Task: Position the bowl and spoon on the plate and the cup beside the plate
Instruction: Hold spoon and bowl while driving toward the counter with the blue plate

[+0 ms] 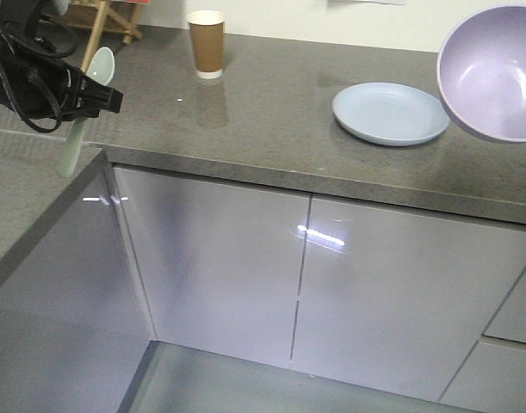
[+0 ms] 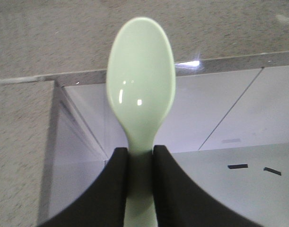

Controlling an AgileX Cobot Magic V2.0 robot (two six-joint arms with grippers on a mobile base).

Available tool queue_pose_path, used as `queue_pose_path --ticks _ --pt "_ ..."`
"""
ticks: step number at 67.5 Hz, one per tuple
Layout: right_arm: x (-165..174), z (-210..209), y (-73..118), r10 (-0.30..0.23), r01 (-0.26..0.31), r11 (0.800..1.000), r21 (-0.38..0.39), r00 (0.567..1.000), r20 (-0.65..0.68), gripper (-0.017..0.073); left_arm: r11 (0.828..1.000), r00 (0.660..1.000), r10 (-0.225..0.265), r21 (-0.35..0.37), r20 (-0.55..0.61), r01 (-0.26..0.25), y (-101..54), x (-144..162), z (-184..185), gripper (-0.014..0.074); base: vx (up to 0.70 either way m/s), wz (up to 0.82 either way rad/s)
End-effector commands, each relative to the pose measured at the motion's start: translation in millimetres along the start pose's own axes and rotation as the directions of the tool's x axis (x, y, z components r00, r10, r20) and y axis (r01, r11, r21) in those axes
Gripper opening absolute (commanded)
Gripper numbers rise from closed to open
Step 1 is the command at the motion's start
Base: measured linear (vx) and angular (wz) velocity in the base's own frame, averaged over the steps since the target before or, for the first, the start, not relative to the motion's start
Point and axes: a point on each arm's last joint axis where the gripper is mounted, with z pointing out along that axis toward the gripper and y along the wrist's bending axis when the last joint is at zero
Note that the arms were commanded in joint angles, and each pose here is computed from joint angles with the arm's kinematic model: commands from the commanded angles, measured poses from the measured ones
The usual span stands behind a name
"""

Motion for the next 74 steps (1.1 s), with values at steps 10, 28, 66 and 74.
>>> queue_pose_path --ticks 10,28,66,74 --pt "-14.1 -16.7 -0.7 -0.004 0.004 1.0 0.002 0.993 0.122 -0.0003 1.0 0.993 -0.002 0.01 0.121 0.001 -3.8 -13.2 -22.8 -0.0006 0.0 -0.27" --pt "-14.1 -16.7 -0.7 -0.004 0.004 1.0 0.002 0.993 0.122 -0.0003 1.0 0.993 -0.002 0.01 0.121 0.001 -3.8 -13.2 -22.8 -0.0006 0.0 -0.14" --pt "-14.1 -16.7 -0.7 -0.004 0.004 1.0 0.002 0.993 0.122 -0.0003 1.0 0.993 -0.002 0.01 0.121 0.001 -3.8 -13.2 -22.8 -0.0006 0.0 -0.14" --pt "-14.1 -16.7 -0.7 -0.004 0.004 1.0 0.002 0.993 0.122 -0.0003 1.0 0.993 -0.002 0.01 0.121 0.001 -3.8 -13.2 -22.8 -0.0006 0.01 -0.08"
